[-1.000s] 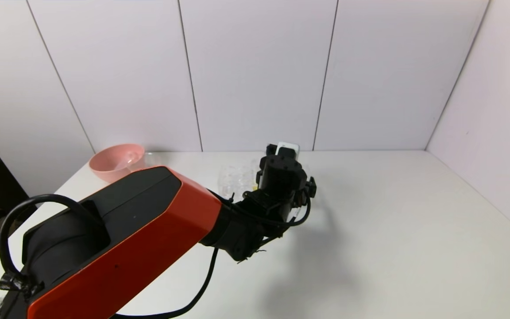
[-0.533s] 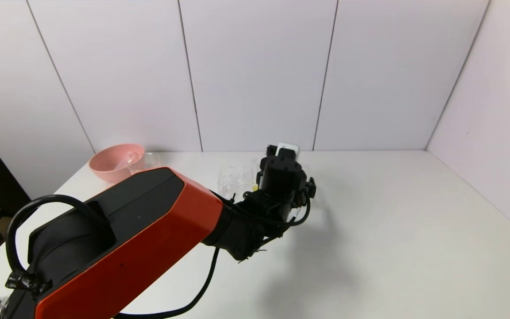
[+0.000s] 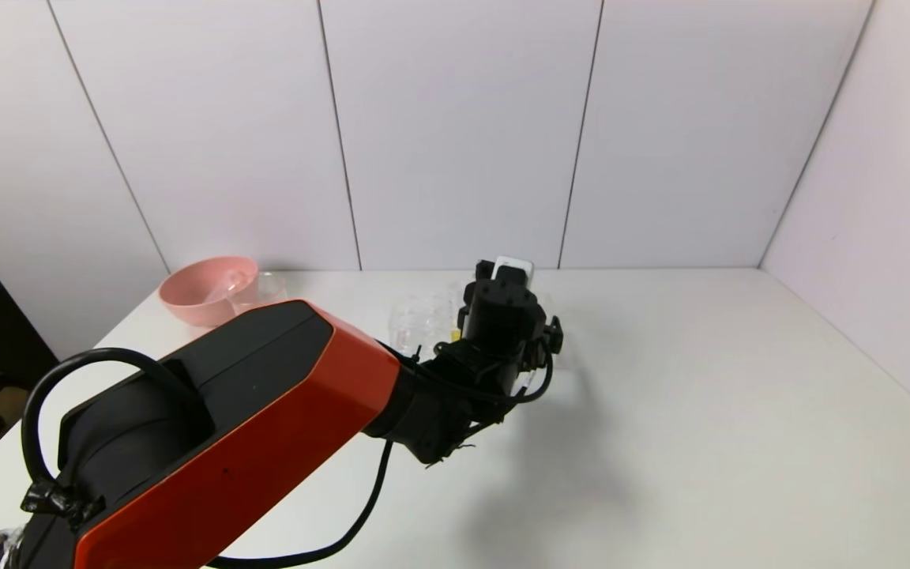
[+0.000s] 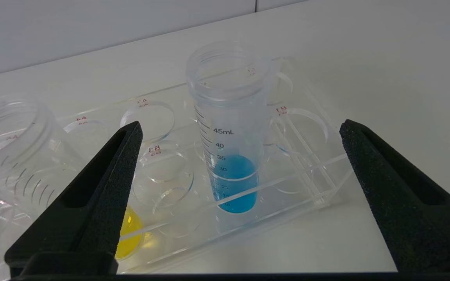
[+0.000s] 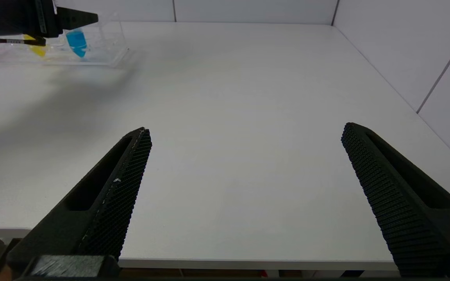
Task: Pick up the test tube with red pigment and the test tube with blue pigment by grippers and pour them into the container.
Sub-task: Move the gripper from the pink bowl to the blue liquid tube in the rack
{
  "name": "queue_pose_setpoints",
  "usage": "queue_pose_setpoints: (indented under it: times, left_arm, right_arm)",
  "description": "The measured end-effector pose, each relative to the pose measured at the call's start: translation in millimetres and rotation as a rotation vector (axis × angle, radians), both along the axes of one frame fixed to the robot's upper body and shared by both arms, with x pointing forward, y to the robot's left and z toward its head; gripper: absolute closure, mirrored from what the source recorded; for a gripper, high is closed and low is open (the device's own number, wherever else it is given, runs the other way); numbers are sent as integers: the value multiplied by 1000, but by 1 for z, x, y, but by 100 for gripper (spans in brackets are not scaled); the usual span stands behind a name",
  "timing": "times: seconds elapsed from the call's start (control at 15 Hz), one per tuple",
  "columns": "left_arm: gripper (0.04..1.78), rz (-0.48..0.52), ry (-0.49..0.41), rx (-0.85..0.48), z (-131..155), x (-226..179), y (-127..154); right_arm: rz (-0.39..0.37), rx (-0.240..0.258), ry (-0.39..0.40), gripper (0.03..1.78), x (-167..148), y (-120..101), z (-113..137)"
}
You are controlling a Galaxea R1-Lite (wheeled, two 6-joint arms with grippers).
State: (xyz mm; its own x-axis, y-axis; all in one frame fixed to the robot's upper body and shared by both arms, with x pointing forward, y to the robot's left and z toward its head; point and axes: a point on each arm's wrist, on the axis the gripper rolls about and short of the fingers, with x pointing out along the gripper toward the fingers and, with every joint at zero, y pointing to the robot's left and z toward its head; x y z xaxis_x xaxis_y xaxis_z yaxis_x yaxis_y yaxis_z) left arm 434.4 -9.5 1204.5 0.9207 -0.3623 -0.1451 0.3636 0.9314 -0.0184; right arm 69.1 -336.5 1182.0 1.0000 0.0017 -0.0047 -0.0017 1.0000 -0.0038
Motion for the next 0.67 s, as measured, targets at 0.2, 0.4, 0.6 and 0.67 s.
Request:
queue_pose_setpoints:
  times: [0.2, 0.4, 0.6, 0.67]
  left_arm:
    - [16, 1, 8, 9, -1, 2, 0]
    - [147, 5, 8, 8, -1, 4, 1]
    - [144, 11, 6, 7, 0, 6, 3]
    - [144, 13, 6, 6, 0, 7, 4]
  right_arm:
    - [0, 0, 0, 4, 0, 0, 0]
    - [0, 0, 0, 4, 0, 0, 0]
    - [-1, 0, 0, 4, 0, 0, 0]
    - [0, 0, 0, 4, 0, 0, 0]
